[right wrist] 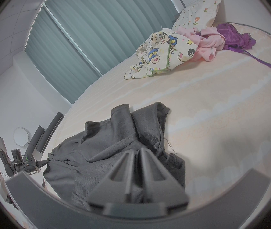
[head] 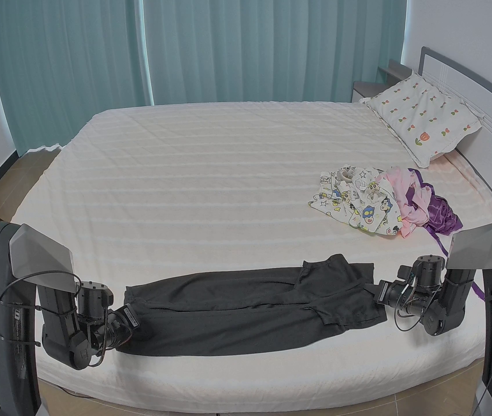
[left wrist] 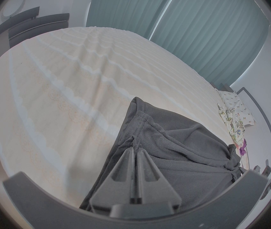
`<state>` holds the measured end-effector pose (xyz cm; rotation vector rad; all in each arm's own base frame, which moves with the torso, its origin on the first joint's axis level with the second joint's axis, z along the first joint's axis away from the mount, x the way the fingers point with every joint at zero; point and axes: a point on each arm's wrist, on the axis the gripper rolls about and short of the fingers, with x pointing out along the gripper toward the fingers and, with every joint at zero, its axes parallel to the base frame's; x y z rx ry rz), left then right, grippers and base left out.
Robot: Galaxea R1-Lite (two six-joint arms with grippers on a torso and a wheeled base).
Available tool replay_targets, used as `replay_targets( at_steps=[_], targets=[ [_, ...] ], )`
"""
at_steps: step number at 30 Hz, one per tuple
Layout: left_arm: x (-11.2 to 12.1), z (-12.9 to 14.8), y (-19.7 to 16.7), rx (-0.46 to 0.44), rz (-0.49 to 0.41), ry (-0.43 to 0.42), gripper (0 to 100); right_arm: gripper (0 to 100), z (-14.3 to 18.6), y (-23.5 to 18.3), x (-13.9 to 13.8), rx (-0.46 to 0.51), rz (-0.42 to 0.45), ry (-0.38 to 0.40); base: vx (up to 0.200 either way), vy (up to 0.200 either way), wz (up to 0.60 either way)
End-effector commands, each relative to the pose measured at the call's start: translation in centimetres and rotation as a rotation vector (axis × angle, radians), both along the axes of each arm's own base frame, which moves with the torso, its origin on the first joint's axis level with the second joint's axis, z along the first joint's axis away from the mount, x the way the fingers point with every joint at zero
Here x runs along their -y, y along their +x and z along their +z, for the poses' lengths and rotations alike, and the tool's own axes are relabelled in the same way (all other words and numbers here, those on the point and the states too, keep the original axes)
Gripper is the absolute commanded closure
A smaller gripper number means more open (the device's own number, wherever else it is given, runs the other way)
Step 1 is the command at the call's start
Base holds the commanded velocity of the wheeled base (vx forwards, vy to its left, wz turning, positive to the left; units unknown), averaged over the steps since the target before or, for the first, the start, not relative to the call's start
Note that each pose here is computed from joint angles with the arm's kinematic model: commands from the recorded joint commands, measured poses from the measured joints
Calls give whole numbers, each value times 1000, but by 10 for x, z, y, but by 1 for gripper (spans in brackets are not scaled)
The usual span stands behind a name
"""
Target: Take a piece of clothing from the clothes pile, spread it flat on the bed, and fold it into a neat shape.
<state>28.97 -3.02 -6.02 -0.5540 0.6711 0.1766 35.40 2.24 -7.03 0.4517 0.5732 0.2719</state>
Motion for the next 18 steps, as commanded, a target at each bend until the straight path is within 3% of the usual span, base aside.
replay_targets(
  at_steps=[1,9,10,18],
  targets=[
    [0,1,0,5,1,-5,0,0,-3,0,-1,-7,4,3,0,0,0],
    [-1,21,-3,55,31,-47,0,0,18,5,5,50,-27,34,0,0,0],
    [-4,48,-5,128,51,-92,0,0,39,8,10,85,-63,81,0,0,0],
    [-26,71,8,237,118,-106,0,0,55,22,4,120,-54,90,0,0,0]
  ],
)
